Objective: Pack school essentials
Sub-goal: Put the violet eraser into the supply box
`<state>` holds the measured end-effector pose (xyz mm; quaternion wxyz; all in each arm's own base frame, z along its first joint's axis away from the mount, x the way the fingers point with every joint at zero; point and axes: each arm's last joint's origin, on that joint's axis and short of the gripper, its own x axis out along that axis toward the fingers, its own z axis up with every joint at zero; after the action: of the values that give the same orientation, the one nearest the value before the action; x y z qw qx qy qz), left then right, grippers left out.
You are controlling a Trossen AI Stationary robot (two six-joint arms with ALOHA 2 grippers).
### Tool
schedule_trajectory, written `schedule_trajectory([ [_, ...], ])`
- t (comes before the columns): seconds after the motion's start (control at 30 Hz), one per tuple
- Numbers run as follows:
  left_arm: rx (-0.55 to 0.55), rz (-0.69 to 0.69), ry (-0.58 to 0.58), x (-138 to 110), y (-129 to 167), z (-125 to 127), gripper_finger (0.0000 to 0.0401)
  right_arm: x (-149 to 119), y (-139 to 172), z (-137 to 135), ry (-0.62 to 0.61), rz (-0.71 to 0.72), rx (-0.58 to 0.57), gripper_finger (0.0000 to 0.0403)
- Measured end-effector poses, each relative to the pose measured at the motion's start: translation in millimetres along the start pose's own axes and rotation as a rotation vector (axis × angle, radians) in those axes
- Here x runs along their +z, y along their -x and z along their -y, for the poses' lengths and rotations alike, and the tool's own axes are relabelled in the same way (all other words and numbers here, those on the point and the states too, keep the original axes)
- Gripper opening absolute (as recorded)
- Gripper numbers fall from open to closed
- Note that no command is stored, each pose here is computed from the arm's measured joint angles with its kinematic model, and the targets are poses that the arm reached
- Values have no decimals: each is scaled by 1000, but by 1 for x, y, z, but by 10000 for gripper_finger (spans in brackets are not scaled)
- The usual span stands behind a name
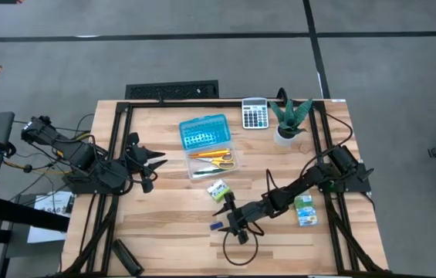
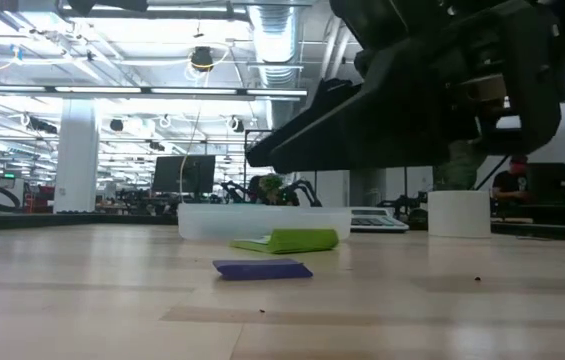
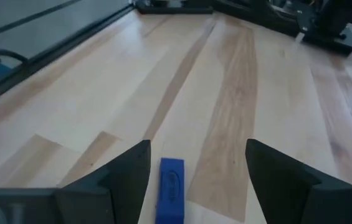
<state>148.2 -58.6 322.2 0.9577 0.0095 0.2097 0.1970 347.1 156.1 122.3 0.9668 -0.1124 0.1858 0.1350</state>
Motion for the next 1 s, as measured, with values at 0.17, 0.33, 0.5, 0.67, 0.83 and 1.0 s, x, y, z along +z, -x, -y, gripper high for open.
schedule_trajectory([
  [0.17,0,0,17,0,0,0,101,0,0,0,0,1,-2,270],
  [0.33,0,0,23,0,0,0,101,0,0,0,-11,3,-2,270],
  [0.5,-1,0,40,0,0,0,101,3,0,0,-15,26,-4,270],
  [0.67,-8,-3,43,0,0,0,101,3,0,0,-17,32,-7,270],
  [0.83,-24,-10,43,0,0,1,101,3,0,1,-25,32,-9,270],
  [1.0,-42,-18,43,0,0,1,101,0,-3,-1,-35,39,-7,270],
])
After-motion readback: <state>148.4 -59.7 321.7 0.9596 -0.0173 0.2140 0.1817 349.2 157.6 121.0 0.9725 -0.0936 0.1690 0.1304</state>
